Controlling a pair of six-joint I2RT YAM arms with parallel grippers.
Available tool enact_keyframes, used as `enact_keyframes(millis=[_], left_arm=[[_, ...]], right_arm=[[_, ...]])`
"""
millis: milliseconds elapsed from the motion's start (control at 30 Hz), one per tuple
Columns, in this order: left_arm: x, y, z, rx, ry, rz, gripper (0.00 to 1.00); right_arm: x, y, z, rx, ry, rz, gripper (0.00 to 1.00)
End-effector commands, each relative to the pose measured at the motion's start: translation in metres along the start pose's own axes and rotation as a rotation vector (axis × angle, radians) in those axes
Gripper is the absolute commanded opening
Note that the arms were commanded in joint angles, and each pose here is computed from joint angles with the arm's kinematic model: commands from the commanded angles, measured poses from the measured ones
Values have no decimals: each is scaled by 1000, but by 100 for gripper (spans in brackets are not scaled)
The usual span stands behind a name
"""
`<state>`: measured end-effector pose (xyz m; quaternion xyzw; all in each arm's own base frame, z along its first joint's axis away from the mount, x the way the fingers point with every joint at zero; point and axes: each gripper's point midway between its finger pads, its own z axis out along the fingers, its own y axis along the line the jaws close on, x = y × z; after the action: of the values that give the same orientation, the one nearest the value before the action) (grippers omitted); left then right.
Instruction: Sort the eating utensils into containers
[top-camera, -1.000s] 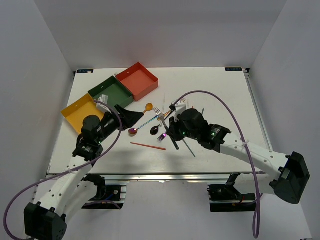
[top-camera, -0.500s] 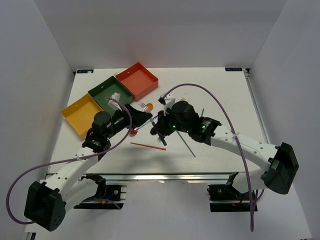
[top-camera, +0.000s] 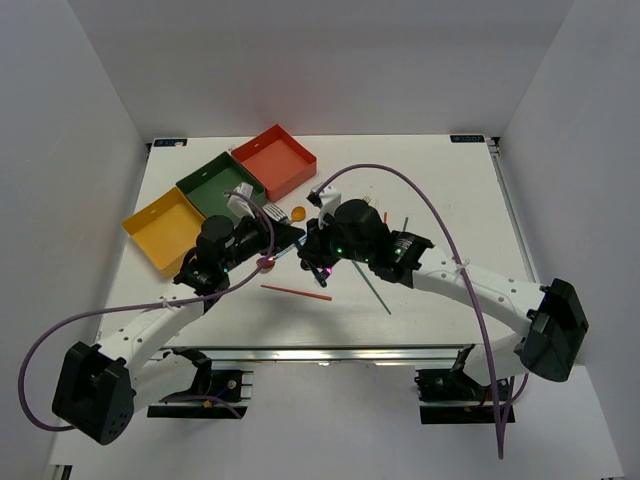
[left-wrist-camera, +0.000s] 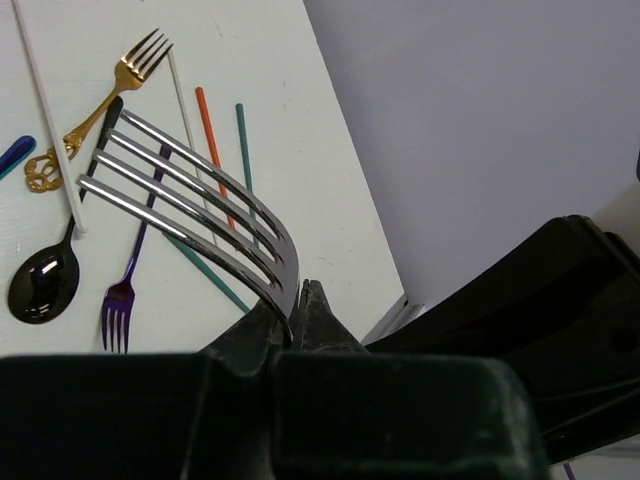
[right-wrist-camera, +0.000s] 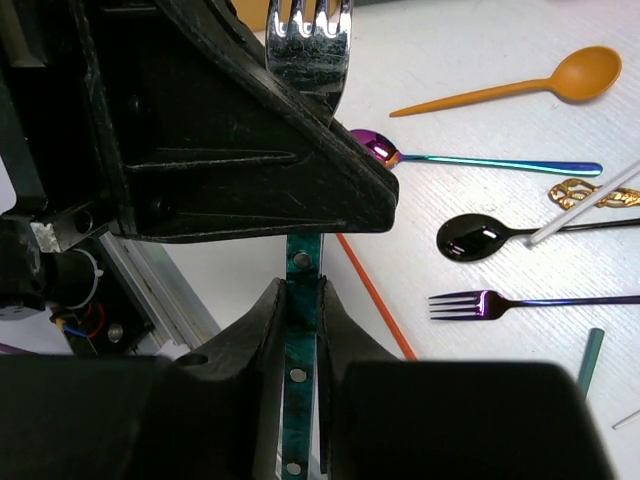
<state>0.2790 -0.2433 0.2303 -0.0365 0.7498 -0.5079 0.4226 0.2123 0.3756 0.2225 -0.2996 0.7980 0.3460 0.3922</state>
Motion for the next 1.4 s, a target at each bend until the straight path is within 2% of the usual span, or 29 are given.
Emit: enact_keyframes(millis=[0, 33, 67, 100, 133, 167, 200, 233, 267, 333, 367, 433, 467, 600, 667, 767, 933, 1100, 1200, 1233, 1367], left_arm=[[-31, -8, 1, -54, -94, 43, 0], [-31, 1, -1, -113, -88, 49, 0], [-43, 12, -3, -194, -134, 62, 0], [-49, 18, -8, -278, -129, 66, 0], [-57, 23, -12, -331, -145, 103, 0], [-75, 37, -21, -439, -217, 129, 0], [-76, 53, -34, -550, -207, 138, 0], [-98, 49, -42, -601, -259, 174, 0], [-122, 68, -62, -729, -340, 182, 0], [-145, 89, -87, -880, -365, 199, 0], [-168, 115, -114, -997, -418, 167, 0], [-187, 140, -138, -1095, -415, 111, 0], [-201, 174, -164, -1203, -439, 32, 0], [-223, 226, -185, -1257, -477, -158, 0], [-231, 243, -192, -1260, -541, -256, 0], [-242, 264, -196, -1304, -644, -303, 0], [-233, 301, -187, -1340, -646, -377, 0], [-215, 320, -187, -1376, -641, -411, 0], [-207, 325, -189, -1386, -640, -426, 21], [-205, 326, -187, -1377, -640, -429, 44], [-217, 315, -184, -1332, -663, -413, 80]], right_arm=[[-32, 18, -3, -63, -106, -31, 9], [-27, 13, -4, -45, -99, -27, 55], [-29, 6, -10, -9, -119, -22, 74], [-30, -2, -14, 23, -130, -10, 88], [-30, -8, -19, 42, -140, -5, 89], [-28, -16, -31, 68, -157, 1, 89], [-30, -28, -38, 100, -169, 12, 89], [-27, -37, -46, 131, -169, 21, 89], [-30, -52, -61, 179, -200, 35, 89], [-28, -67, -76, 221, -221, 54, 89], [-27, -80, -88, 244, -244, 69, 89], [-23, -89, -95, 257, -256, 83, 89], [-24, -88, -97, 235, -269, 83, 89], [-8, -96, -92, 222, -239, 87, 89], [-3, -96, -90, 208, -238, 87, 89], [5, -89, -86, 150, -228, 80, 89], [11, -90, -83, 121, -221, 69, 89], [11, -87, -84, 90, -217, 69, 89], [13, -86, -82, 80, -208, 68, 89], [14, -87, -80, 80, -201, 71, 89], [14, -90, -73, 89, -184, 73, 89]])
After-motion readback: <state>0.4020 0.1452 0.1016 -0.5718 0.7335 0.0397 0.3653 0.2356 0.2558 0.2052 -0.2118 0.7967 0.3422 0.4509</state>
